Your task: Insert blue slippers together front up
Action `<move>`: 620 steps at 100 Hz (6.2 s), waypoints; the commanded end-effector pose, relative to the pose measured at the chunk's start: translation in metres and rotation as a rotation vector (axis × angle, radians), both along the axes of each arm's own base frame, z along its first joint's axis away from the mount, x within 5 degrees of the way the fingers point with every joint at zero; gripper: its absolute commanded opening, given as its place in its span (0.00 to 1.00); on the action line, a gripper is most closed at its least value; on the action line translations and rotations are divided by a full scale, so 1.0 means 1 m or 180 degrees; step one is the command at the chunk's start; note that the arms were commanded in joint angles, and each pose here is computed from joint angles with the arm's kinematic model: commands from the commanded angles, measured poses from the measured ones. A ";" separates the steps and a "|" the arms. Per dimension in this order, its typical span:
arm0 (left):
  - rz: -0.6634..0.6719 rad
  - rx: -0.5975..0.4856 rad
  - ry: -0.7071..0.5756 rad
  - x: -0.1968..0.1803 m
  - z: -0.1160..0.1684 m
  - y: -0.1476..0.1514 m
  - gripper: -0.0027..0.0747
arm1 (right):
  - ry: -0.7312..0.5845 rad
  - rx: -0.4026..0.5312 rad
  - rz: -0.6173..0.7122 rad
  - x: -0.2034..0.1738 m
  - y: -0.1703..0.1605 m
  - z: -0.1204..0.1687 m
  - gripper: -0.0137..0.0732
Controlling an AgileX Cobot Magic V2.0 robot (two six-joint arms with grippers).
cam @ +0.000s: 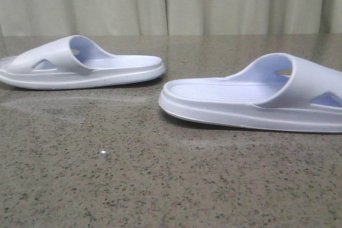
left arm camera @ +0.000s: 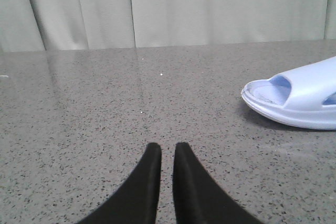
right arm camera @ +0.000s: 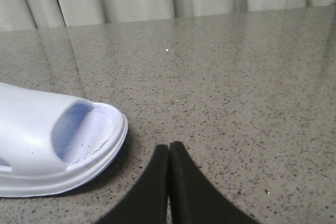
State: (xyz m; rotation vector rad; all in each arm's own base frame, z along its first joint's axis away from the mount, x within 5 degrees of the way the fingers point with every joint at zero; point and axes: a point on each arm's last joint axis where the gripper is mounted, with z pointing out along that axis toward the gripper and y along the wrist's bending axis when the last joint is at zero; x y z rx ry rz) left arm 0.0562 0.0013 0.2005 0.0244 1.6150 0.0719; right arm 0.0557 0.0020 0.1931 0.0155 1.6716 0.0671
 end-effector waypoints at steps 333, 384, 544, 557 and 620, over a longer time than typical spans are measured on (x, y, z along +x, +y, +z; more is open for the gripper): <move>-0.1146 -0.1060 0.1805 0.079 0.109 -0.034 0.43 | 0.2081 0.0770 0.0319 0.107 0.017 0.106 0.52; -0.1169 -0.1022 0.1870 0.085 0.105 -0.035 0.43 | 0.2585 0.1590 0.0758 0.144 -0.017 0.084 0.52; -0.1178 -0.1442 0.2269 0.195 0.103 -0.027 0.43 | 0.2880 0.1859 0.1125 0.168 -0.018 0.054 0.03; -0.1089 -0.1508 0.2352 0.208 0.093 -0.013 0.43 | 0.2869 0.1854 0.1108 0.169 -0.018 0.054 0.03; -0.1426 -0.1710 0.2390 0.243 0.064 -0.012 0.43 | 0.2821 0.1824 0.1031 0.170 -0.020 0.053 0.03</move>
